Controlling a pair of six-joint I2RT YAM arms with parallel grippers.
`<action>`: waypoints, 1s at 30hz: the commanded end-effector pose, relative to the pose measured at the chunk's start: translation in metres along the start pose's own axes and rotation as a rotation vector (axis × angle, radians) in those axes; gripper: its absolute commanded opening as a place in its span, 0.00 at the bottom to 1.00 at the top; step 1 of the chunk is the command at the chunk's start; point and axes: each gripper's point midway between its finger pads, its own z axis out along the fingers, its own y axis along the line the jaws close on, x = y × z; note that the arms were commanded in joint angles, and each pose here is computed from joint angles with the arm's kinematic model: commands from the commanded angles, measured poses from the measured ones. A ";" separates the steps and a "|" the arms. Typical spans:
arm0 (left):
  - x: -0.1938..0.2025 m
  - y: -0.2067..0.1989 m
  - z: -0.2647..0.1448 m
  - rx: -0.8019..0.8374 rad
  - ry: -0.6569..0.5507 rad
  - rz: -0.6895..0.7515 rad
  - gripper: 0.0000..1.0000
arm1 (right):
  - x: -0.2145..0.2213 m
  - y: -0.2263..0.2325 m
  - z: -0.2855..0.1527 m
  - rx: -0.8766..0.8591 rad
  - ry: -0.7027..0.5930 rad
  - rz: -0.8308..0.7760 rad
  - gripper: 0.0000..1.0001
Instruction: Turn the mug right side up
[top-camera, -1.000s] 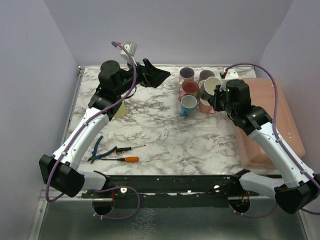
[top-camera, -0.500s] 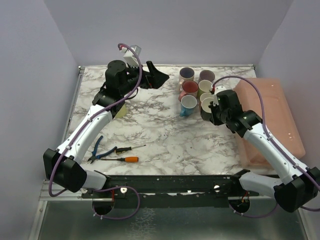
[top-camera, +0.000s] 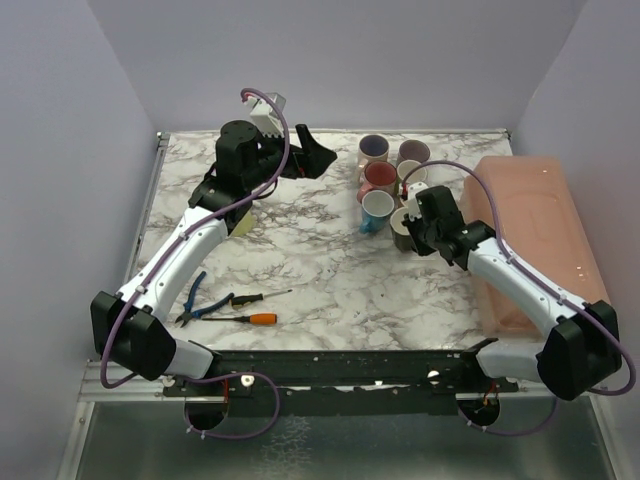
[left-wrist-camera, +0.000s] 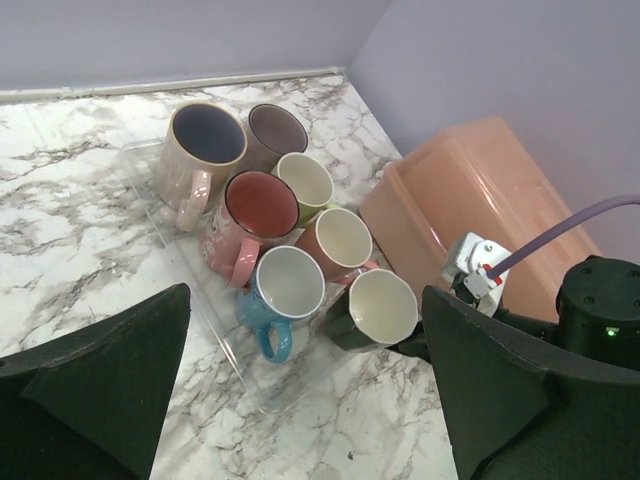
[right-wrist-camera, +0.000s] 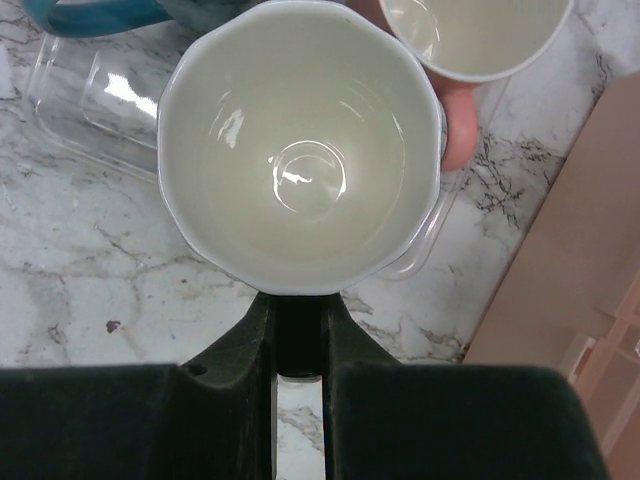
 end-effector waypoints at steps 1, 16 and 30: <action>-0.006 0.003 0.001 -0.030 -0.006 0.030 0.97 | -0.032 -0.017 0.014 0.065 -0.123 -0.027 0.00; -0.007 0.007 -0.001 -0.056 -0.003 0.049 0.97 | -0.015 -0.034 0.026 0.093 -0.090 0.017 0.01; -0.003 0.016 -0.008 -0.111 0.001 0.066 0.97 | -0.009 -0.048 0.020 0.147 -0.096 0.074 0.51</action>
